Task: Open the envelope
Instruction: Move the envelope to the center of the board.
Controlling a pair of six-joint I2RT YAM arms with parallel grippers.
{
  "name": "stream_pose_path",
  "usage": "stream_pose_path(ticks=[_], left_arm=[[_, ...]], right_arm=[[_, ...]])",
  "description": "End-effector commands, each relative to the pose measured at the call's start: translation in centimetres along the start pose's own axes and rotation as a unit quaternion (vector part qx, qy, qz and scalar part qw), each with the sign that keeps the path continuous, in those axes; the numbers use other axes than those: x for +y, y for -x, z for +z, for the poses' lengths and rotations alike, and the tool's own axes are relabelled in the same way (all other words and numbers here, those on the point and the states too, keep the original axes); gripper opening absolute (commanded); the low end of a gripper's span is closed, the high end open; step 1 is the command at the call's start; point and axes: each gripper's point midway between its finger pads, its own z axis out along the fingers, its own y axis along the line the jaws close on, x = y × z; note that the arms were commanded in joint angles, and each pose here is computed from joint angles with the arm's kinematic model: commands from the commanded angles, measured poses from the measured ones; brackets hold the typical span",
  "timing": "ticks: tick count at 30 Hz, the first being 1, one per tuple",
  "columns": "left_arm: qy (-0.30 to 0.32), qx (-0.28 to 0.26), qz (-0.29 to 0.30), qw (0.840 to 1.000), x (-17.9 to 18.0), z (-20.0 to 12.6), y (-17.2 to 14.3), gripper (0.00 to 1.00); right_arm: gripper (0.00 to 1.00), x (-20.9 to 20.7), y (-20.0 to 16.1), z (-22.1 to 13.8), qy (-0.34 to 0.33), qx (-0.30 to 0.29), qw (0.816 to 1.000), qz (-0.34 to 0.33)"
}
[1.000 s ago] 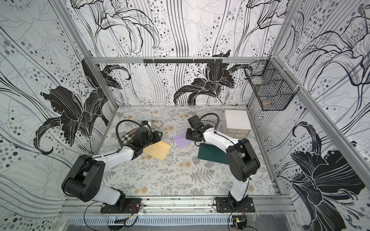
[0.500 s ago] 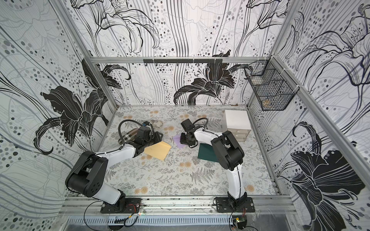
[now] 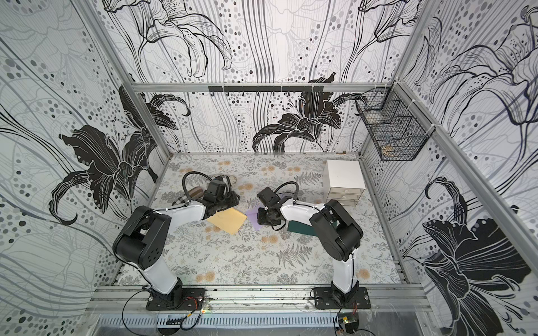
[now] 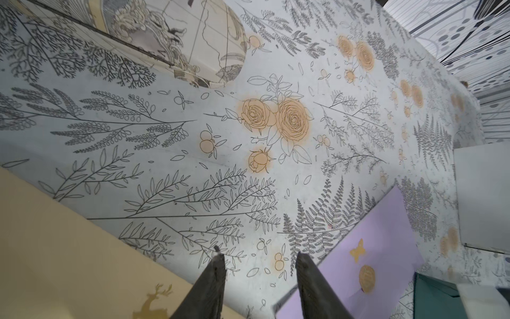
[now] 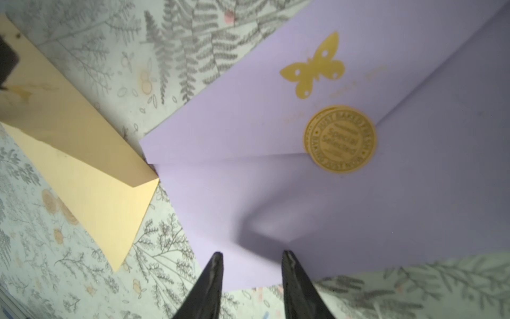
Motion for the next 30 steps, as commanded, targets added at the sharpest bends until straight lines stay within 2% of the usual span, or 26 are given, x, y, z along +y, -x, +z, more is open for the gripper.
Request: stream_pose_path(ticks=[1,7,10,16,19,24,27,30], left_arm=[[0.036,0.013,0.004,0.999,1.1,0.4,-0.1,0.45],[0.087,0.028,-0.012,0.996,3.8,1.0,0.2,0.44],[0.083,0.023,-0.016,0.996,3.8,0.9,0.6,0.43],[0.036,-0.008,-0.01,0.999,2.1,-0.4,1.8,0.45],[0.004,-0.036,-0.002,0.999,-0.1,-2.9,3.9,0.47],[-0.006,-0.122,-0.003,0.993,-2.5,-11.4,7.4,0.49],[-0.014,-0.136,-0.006,0.991,-2.0,-14.7,6.4,0.51],[0.001,-0.097,-0.007,0.995,0.0,-14.9,3.1,0.52]], right_arm=[[0.38,-3.3,-5.1,0.6,-0.062,0.07,0.996,0.011],[0.38,-2.2,-7.0,1.1,-0.035,0.086,0.996,-0.002],[0.38,-2.7,-7.5,1.5,-0.05,0.093,0.994,-0.013],[0.39,-3.4,-6.3,0.2,-0.076,0.064,0.994,-0.039],[0.39,-2.5,-5.3,-0.5,-0.069,0.054,0.995,-0.046],[0.39,-1.3,-3.5,-1.6,-0.037,0.039,0.998,-0.038],[0.39,-1.5,-2.4,-1.9,-0.011,0.038,0.999,-0.014],[0.39,-2.2,-1.3,-2.4,0.012,0.033,0.999,0.01]])
